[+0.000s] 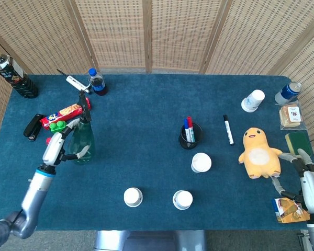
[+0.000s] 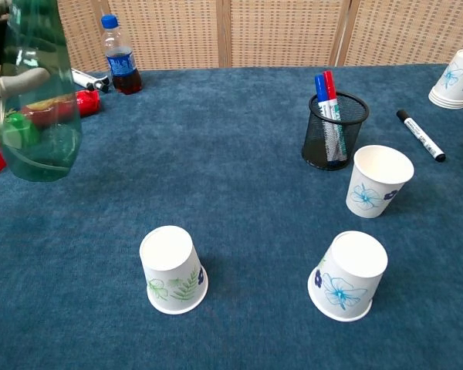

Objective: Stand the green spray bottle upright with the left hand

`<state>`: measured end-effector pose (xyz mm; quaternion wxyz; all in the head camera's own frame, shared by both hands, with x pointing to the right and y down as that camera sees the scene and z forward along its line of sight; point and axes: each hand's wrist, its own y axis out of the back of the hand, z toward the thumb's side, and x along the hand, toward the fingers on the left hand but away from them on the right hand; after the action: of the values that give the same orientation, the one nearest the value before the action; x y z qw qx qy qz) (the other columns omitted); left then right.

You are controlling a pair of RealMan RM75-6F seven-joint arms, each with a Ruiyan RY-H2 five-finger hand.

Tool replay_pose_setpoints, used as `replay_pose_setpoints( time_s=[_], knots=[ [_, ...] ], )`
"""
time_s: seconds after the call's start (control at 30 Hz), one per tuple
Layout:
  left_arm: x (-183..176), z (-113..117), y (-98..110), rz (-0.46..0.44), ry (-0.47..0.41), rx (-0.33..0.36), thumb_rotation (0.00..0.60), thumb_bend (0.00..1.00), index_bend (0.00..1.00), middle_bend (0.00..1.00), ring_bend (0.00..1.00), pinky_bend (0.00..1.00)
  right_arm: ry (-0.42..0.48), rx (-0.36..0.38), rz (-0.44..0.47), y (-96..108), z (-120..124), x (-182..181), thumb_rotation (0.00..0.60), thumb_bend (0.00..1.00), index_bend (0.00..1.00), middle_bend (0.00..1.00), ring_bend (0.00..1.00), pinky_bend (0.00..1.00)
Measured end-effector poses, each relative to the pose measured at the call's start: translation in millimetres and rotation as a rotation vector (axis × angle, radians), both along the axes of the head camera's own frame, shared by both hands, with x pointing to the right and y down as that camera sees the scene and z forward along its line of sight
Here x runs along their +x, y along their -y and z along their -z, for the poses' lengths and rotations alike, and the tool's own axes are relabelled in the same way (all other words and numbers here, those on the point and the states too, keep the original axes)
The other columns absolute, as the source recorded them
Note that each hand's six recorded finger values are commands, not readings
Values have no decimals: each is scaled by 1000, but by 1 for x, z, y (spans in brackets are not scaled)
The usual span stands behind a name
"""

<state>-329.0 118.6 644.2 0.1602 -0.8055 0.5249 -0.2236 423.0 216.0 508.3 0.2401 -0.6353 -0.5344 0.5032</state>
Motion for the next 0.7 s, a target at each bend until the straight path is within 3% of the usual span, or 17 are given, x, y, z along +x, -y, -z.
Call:
replay_pose_setpoints(
  time_s=[0.13, 0.3, 0.7],
  knots=[
    [14, -7, 1, 1, -52, 13, 600, 401, 378, 314, 221, 415, -5, 4, -10, -1, 2, 3, 600, 388, 246, 265, 64, 180],
    [33, -13, 1, -9, -114, 14, 600, 366, 367, 300, 211, 386, -7, 13, -22, -2, 5, 6, 600, 389, 246, 264, 64, 180],
    [55, -29, -5, -69, -129, 32, 600, 329, 350, 284, 193, 366, -4, 21, -35, -4, 8, 9, 600, 389, 246, 265, 64, 180]
  ],
)
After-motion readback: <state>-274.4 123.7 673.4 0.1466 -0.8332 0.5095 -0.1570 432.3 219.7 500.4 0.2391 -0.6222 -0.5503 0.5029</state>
